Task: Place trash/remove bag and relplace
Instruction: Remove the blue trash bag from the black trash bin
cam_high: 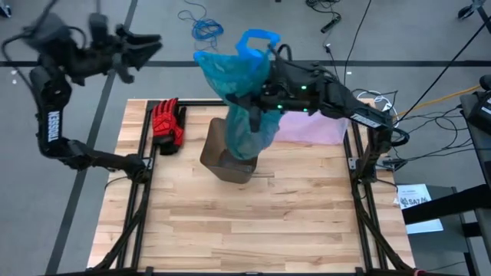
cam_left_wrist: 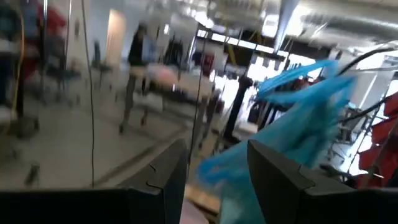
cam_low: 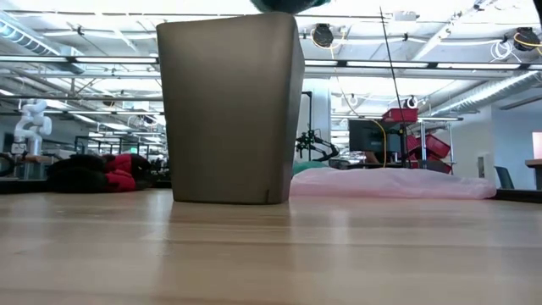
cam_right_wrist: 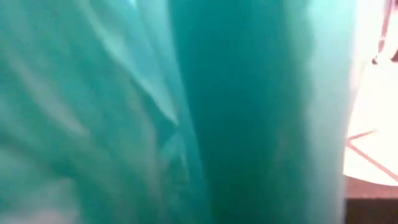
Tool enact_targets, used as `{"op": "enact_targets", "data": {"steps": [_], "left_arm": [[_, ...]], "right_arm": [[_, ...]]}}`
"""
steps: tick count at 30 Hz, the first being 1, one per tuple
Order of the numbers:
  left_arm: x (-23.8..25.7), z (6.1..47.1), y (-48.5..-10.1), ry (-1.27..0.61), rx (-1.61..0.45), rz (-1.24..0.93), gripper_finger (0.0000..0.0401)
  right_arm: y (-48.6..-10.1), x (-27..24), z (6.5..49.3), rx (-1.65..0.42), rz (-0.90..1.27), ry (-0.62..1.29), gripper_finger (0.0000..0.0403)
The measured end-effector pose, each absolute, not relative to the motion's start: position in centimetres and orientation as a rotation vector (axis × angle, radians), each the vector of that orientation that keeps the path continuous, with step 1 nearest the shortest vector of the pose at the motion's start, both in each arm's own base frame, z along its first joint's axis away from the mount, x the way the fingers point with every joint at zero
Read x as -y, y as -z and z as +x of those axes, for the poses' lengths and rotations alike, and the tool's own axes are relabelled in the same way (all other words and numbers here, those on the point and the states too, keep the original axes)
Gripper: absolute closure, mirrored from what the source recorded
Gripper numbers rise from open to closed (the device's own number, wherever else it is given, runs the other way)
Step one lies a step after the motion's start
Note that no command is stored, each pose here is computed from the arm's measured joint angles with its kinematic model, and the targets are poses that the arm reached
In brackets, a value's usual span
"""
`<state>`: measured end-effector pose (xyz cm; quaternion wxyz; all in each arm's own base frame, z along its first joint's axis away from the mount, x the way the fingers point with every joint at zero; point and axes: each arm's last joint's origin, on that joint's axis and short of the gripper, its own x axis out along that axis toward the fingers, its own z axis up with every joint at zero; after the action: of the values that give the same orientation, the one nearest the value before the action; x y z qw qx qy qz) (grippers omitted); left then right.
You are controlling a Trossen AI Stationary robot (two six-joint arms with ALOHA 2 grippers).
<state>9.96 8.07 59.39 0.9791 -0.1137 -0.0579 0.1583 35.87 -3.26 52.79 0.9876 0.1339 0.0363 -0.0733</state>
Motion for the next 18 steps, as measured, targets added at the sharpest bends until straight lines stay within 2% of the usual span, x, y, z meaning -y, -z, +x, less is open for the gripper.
{"op": "enact_targets", "data": {"steps": [4, 11, 18], "left_arm": [[-9.0, 11.2, -58.5, -0.243, 0.036, -0.276, 0.0237], [-9.4, 12.6, -58.3, -0.152, -0.011, 0.029, 0.0237], [-9.8, 14.6, -58.5, -0.051, 0.024, 0.083, 0.0237]], "right_arm": [[-54.0, 2.3, 34.1, -0.061, 0.203, 0.114, 0.0403], [-55.1, 1.1, 32.5, -0.038, 0.163, 0.078, 0.0403], [-55.1, 0.5, 32.4, -0.041, 0.151, 0.062, 0.0403]]}}
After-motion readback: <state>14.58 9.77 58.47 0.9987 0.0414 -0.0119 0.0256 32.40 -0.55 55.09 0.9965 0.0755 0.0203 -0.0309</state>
